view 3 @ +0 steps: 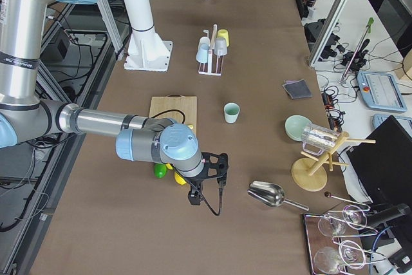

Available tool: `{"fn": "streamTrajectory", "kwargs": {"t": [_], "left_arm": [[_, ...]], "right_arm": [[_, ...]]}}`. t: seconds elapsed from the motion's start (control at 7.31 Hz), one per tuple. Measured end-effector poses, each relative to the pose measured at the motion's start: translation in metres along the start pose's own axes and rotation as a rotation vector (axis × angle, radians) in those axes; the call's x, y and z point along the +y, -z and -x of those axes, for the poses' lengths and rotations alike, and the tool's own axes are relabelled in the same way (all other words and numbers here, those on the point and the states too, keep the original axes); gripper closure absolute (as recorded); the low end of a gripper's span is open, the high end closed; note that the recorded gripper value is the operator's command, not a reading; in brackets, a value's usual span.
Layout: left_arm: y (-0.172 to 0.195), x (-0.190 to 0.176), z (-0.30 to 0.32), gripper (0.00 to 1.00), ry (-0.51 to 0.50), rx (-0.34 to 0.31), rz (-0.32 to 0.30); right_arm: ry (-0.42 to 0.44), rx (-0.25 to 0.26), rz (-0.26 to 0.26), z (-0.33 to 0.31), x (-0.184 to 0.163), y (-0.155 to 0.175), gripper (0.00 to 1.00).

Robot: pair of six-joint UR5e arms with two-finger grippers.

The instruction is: Place cup on cup holder

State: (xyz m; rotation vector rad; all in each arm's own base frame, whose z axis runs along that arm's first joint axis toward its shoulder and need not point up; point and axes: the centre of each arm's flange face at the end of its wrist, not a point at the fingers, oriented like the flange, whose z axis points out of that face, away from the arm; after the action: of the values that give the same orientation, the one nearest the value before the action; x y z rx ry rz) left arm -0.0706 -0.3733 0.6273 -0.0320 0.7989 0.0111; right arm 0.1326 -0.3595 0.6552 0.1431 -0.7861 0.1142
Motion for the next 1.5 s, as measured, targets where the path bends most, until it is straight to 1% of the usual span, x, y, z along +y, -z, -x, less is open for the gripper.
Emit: {"fn": "streamTrajectory", "kwargs": {"t": [0.41,0.96,1.37,1.5], "left_arm": [[-0.001,-0.002,0.001,0.01,-0.018,-0.007,-0.009],[-0.001,-0.005,0.003,0.01,-0.017,-0.007,-0.015],[0.013,-0.003,0.015,0.01,-0.006,-0.004,-0.070],[0.011,-0.003,0.020,0.01,-0.010,-0.004,-0.081]], "right_arm": [[-0.008,-0.019,0.009,-0.002,0.006,-0.004,0.00],[-0.002,-0.008,0.023,0.000,0.003,-0.008,0.00],[0.069,-0.013,0.057,0.027,-0.009,-0.020,0.00],[0.097,-0.015,0.063,0.039,-0.018,-0.022,0.00]]}}
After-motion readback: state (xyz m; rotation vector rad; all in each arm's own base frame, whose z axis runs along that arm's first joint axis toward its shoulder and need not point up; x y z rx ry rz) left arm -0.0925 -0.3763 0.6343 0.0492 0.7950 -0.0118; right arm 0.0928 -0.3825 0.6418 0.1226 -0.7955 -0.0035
